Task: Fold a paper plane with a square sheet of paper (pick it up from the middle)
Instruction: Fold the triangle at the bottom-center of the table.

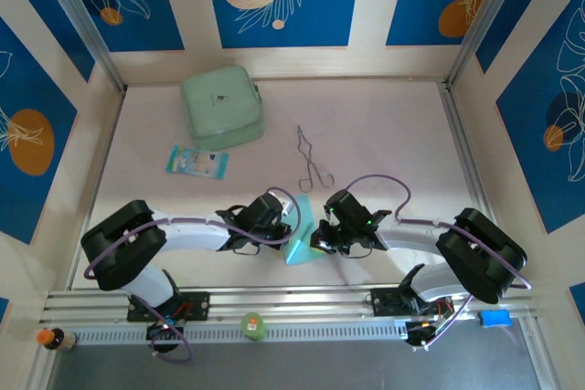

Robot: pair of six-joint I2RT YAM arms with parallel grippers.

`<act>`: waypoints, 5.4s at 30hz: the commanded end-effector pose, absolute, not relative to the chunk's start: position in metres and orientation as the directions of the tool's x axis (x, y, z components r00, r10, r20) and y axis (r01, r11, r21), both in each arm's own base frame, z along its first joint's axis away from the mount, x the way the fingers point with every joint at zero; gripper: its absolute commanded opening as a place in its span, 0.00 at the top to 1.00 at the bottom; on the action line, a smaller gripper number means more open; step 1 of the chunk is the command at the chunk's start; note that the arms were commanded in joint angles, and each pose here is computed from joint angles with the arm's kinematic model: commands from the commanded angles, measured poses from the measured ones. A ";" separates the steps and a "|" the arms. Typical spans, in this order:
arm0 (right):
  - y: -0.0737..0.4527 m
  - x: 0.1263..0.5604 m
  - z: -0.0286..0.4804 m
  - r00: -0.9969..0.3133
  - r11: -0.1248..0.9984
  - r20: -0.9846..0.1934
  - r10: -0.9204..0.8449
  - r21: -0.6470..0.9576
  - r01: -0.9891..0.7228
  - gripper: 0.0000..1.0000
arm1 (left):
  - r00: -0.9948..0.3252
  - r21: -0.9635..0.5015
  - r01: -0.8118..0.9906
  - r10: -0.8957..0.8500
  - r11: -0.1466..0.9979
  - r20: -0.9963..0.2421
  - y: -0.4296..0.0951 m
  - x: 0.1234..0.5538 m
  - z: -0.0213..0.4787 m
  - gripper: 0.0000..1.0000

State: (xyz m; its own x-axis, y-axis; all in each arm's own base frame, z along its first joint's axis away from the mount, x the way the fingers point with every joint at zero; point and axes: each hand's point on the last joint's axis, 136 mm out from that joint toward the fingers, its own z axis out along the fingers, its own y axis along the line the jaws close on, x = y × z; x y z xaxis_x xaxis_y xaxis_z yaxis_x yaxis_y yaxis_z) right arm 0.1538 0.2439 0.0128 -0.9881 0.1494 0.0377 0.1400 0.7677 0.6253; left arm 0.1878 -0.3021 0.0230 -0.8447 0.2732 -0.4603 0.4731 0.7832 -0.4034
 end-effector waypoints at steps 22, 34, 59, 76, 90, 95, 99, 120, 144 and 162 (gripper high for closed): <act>0.234 0.162 0.029 -0.987 0.764 0.001 0.159 0.634 0.123 0.94 | -0.869 -0.400 0.459 0.306 0.793 -0.390 -0.295 0.175 -0.002 0.97; 0.269 0.180 0.060 -0.988 0.649 -0.016 0.154 0.755 0.089 0.98 | -0.896 -0.414 0.399 0.251 0.818 -0.367 -0.293 0.176 -0.001 0.98; 0.261 0.165 -0.003 -0.984 0.729 0.066 0.164 0.664 0.166 0.99 | -0.893 -0.392 0.406 0.269 0.825 -0.360 -0.288 0.175 -0.005 0.98; 0.257 0.193 0.016 -0.980 0.697 0.007 0.198 0.702 0.146 0.98 | -0.895 -0.386 0.406 0.275 0.828 -0.351 -0.287 0.174 -0.006 0.98; 0.259 0.204 0.042 -0.978 0.665 -0.023 0.208 0.737 0.124 0.98 | -0.895 -0.373 0.404 0.277 0.835 -0.348 -0.283 0.173 -0.006 0.98; 0.247 0.205 0.026 -0.971 0.680 -0.009 0.237 0.716 0.160 0.98 | -0.895 -0.373 0.405 0.278 0.835 -0.349 -0.284 0.174 -0.006 0.98; 0.232 0.201 0.003 -0.959 0.693 0.027 0.283 0.686 0.224 0.98 | -0.895 -0.375 0.406 0.280 0.833 -0.349 -0.285 0.174 -0.006 0.98; 0.238 0.202 0.065 -0.968 0.638 -0.081 0.239 0.764 0.093 0.96 | -0.894 -0.375 0.408 0.282 0.833 -0.347 -0.284 0.174 -0.006 0.98; 0.249 0.172 -0.012 -0.978 0.713 0.094 0.187 0.672 0.201 0.98 | -0.887 -0.362 0.422 0.295 0.831 -0.356 -0.286 0.176 0.000 0.95; 0.257 0.181 -0.012 -0.959 0.722 0.110 0.260 0.638 0.268 0.99 | -0.903 -0.555 0.379 0.165 0.741 -0.396 -0.302 0.176 0.084 0.83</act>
State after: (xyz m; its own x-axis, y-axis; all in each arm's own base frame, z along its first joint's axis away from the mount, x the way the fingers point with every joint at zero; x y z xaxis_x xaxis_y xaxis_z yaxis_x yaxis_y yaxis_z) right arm 0.1919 0.2735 0.0136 -0.9769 0.2071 0.0522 0.1786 0.6583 0.7312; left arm 0.1900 -0.2918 0.0841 -0.8716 0.1665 -0.4611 0.3934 0.7987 -0.4553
